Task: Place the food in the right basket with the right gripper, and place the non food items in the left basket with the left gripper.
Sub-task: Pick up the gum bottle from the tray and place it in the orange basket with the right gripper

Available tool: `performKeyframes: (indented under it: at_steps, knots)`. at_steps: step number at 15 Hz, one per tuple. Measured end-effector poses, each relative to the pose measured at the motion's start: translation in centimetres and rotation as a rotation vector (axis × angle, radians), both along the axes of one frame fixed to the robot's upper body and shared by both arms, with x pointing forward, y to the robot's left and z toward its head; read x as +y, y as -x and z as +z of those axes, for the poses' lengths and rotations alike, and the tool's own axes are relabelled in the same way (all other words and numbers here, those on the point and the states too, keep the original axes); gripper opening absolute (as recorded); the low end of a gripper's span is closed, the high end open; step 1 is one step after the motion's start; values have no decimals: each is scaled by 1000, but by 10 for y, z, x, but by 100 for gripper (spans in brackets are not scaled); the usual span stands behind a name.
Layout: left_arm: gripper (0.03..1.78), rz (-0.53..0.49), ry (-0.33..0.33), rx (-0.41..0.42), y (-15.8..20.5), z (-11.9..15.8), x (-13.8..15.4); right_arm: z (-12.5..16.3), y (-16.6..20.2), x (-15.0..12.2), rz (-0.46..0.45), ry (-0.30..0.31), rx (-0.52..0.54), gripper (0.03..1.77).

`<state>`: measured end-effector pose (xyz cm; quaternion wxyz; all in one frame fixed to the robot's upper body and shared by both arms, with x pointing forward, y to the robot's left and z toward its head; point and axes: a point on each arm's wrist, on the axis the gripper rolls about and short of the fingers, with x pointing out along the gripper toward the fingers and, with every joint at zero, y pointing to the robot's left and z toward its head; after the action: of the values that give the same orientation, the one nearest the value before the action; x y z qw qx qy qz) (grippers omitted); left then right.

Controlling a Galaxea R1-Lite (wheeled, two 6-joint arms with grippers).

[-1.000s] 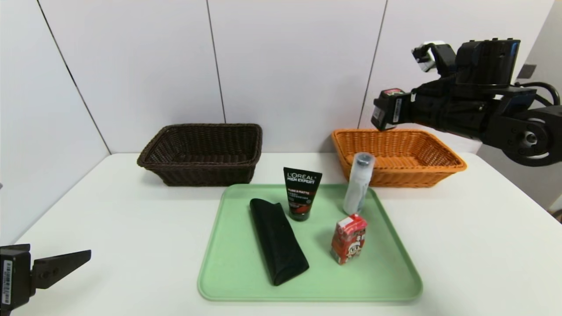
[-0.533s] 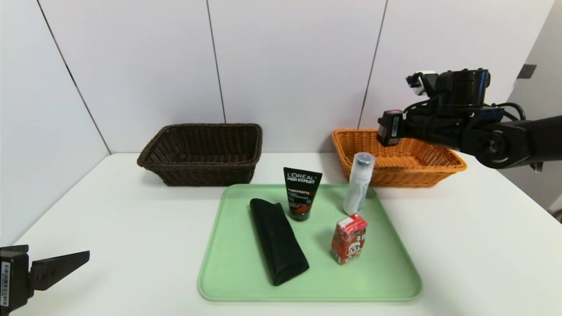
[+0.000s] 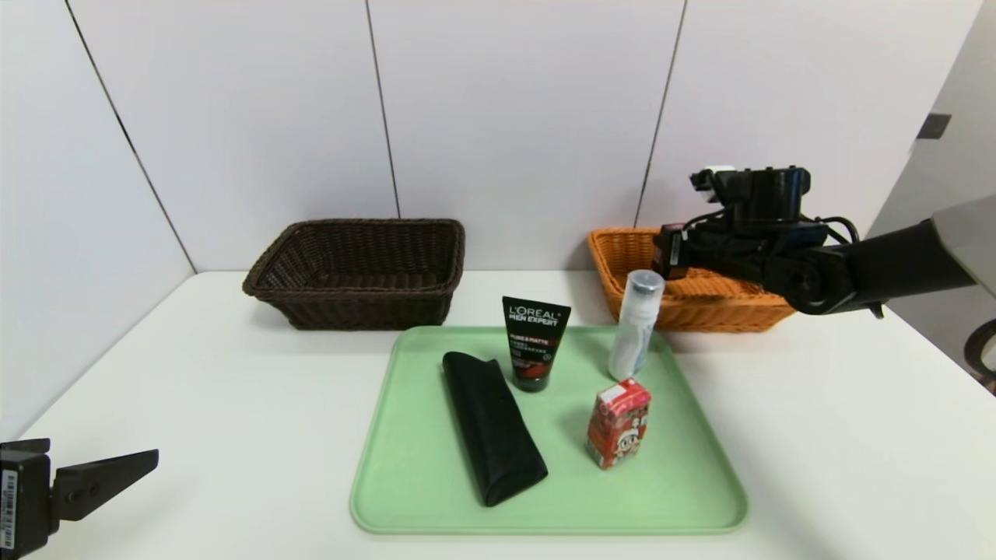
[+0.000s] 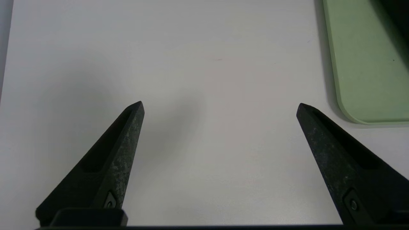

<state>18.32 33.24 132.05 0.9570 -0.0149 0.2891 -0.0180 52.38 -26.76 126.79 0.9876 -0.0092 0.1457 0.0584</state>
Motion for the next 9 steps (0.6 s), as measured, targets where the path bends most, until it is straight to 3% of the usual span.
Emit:
performKeyframes:
  at_steps: [6,9]
  knots:
    - [169,1,1,3,-2,0,0,-13,-12,3,2,7,21,78]
    - [169,1,1,5,-3,-1,0,-14,-12,3,2,6,22,103]
